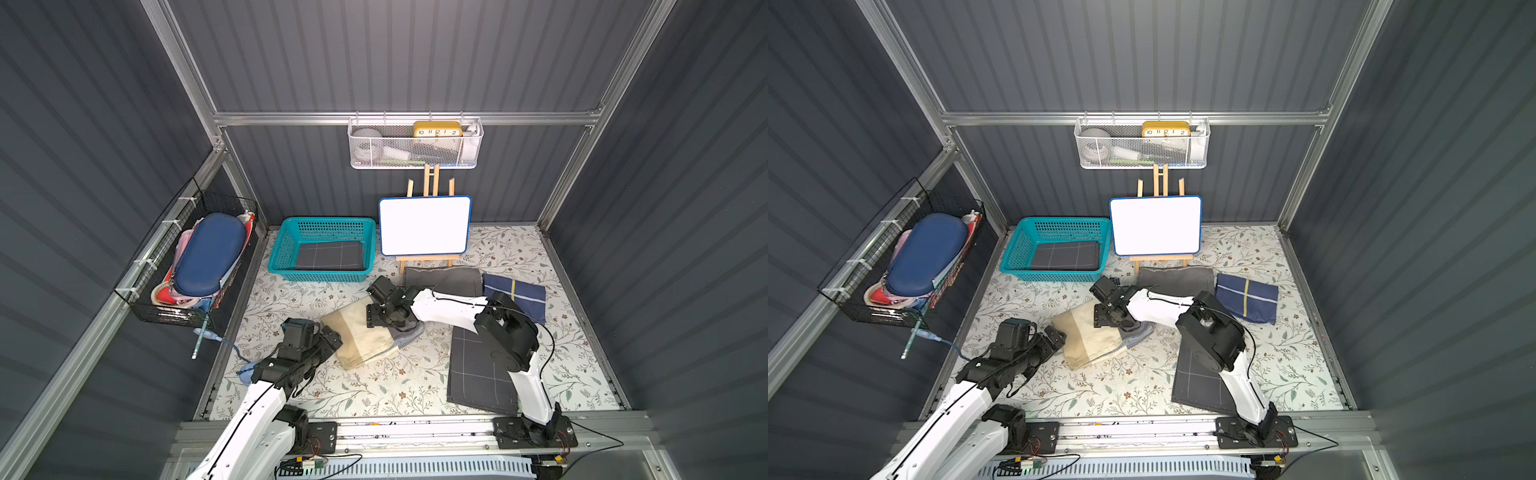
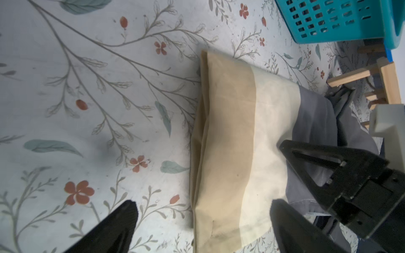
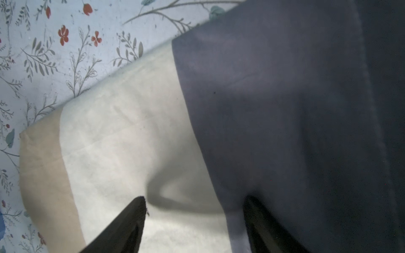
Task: Put the folded pillowcase in the basket
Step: Move the pillowcase to the center of the board, then pick up the pillowcase from the center of the board.
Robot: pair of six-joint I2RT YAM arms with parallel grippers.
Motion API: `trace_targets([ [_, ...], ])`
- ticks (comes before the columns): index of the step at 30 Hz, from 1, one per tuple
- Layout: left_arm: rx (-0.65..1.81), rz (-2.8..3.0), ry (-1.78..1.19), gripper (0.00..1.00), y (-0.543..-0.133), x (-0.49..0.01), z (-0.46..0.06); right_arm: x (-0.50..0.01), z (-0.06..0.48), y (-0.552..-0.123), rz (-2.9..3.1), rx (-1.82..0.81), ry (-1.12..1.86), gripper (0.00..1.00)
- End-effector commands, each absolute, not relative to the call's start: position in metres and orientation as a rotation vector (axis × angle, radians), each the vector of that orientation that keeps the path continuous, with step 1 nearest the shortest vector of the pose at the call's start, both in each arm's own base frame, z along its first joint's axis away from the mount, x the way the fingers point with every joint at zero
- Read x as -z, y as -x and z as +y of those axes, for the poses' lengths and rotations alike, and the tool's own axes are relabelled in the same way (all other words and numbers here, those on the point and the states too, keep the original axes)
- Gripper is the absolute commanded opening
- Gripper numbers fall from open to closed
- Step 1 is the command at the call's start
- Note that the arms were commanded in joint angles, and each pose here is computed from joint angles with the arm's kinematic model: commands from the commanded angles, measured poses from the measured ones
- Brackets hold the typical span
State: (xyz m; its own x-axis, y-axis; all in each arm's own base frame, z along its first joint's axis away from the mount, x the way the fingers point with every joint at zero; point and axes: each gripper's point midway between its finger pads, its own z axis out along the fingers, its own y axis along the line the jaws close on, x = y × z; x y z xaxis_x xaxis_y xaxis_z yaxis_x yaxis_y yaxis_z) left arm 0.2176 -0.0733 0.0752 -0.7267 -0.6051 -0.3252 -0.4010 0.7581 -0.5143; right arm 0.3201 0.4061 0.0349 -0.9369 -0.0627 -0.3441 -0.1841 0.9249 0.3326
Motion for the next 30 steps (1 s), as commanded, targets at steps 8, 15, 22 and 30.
trace_targets([
  [8,0.658,2.508,0.522,0.96,-0.244,-0.069,-0.098,-0.128,0.380,-0.297,2.606,-0.583,0.281,0.77],
  [15,0.609,2.564,0.586,0.88,-0.243,-0.051,-0.094,-0.147,0.333,-0.269,2.554,-0.540,0.238,0.78],
  [22,0.678,2.595,0.578,0.77,-0.245,-0.038,-0.105,-0.156,0.305,-0.246,2.502,-0.504,0.226,0.80],
  [30,0.706,2.694,0.515,0.48,-0.240,-0.015,-0.115,-0.141,0.299,-0.232,2.506,-0.483,0.195,0.80],
])
